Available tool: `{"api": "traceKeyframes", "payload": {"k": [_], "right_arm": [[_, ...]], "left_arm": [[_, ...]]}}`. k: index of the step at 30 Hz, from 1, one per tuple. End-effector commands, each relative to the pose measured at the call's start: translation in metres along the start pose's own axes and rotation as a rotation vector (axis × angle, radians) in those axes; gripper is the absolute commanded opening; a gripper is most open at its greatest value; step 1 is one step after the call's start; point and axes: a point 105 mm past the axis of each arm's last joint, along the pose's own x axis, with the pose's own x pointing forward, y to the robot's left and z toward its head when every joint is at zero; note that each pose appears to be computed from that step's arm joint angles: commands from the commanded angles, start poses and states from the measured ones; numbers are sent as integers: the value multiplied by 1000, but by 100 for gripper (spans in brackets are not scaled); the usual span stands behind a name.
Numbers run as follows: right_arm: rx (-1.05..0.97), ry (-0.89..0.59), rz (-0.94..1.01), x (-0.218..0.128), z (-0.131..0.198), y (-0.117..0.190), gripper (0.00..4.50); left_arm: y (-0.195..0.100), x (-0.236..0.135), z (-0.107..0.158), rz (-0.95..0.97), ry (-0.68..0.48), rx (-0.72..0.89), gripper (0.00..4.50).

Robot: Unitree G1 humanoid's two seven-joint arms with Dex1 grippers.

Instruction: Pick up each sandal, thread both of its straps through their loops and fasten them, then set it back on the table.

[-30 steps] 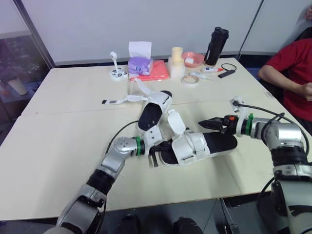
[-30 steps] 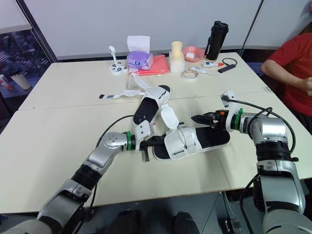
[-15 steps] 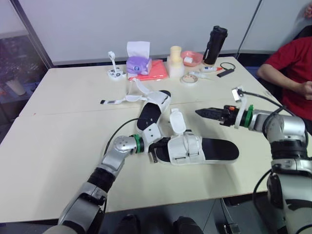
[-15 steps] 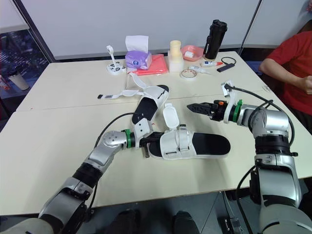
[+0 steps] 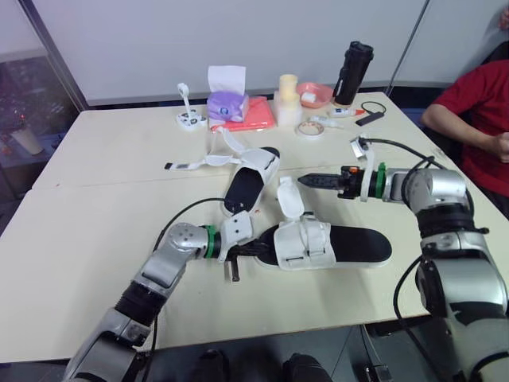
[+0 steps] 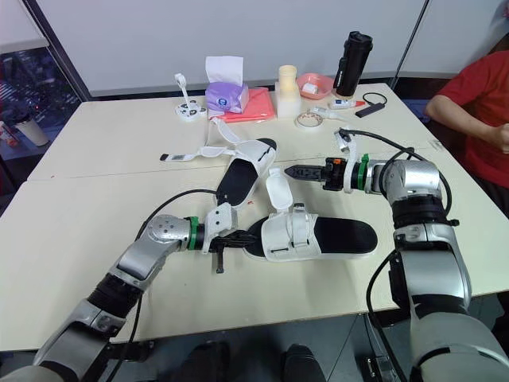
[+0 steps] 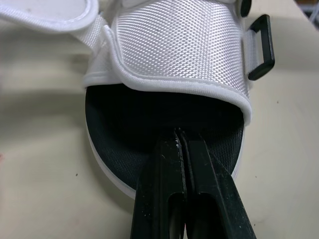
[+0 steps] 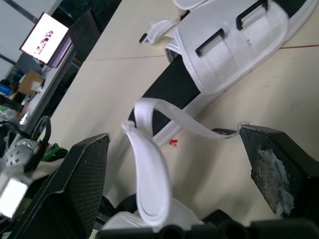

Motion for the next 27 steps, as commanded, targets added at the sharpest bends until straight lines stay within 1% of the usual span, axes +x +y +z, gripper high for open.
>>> {"api": "traceKeyframes", "payload": {"k": [1,8,16,17,19,22,25,26,27], "right_arm": [[41,2,45,5,11,10,445],[120,66,48,16,4,10,445],[220,36,101,38,13,25,445],[234,14,103,42,17,26,423],[253,-22,98,48,22,28,363],[264,-47,67,54,24,25,204],[251,-39,55,56,22,24,45],[247,-40,54,56,22,24,6],[244,-43,54,56,23,24,6]], "left_arm": [[-10,6,-29,-34,144,15,0],[-5,9,-26,-11,134,36,0],[-5,12,-23,12,110,29,0],[-4,12,-23,17,107,29,0],[-3,12,-22,29,101,29,0],[-1,12,-21,45,92,28,0],[-2,12,-21,49,89,26,0],[-2,12,-22,49,88,25,0],[-2,12,-22,49,87,24,0]]}}
